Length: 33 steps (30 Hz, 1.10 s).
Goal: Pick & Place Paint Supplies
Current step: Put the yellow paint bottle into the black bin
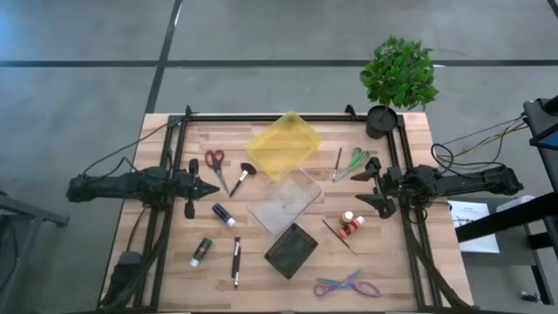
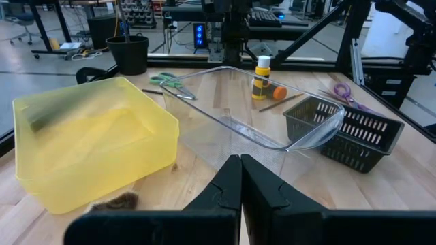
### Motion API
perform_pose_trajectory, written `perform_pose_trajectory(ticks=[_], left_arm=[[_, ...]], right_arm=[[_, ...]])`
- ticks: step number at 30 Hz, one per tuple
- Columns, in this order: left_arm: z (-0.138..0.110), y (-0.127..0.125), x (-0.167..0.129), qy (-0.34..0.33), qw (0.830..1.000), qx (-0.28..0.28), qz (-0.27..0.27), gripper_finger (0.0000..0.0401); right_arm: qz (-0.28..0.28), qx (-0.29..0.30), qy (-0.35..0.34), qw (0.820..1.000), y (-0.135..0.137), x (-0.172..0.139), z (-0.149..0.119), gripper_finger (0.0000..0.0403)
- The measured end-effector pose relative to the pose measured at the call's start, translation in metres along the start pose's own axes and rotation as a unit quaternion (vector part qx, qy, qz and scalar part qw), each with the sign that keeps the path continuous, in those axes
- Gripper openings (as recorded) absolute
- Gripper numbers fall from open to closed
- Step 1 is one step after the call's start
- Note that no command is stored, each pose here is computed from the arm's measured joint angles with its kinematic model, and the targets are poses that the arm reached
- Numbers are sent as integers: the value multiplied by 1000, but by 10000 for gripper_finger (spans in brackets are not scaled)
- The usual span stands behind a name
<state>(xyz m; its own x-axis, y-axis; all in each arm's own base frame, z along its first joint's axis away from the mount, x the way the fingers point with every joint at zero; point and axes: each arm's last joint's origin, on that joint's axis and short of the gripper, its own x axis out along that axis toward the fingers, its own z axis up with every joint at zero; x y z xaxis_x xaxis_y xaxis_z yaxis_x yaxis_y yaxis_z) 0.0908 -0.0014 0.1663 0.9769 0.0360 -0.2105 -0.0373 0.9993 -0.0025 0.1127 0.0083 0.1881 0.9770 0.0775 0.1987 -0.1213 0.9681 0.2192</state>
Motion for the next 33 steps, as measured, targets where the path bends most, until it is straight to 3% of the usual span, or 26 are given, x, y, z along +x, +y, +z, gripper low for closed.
perform_pose_trajectory(ticks=[4,10,16,24,29,33], left_arm=[[3,1,1,-24,999,34,12,4],[31,0,-5,-166,984,-68,-2,4],[48,1,-13,-261,964,-54,-4,4],[49,1,-14,-268,962,-45,-2,4],[50,1,-14,-268,963,-5,13,4],[51,2,-15,-275,961,-4,34,4]], right_arm=[[8,-8,-33,999,1,2,6,292],[13,-36,-67,997,3,5,12,292],[7,-45,-62,997,2,6,10,292],[-43,-84,-126,988,1,5,21,292],[-44,-85,-120,988,1,6,20,292],[-53,-85,-113,989,0,7,18,292]])
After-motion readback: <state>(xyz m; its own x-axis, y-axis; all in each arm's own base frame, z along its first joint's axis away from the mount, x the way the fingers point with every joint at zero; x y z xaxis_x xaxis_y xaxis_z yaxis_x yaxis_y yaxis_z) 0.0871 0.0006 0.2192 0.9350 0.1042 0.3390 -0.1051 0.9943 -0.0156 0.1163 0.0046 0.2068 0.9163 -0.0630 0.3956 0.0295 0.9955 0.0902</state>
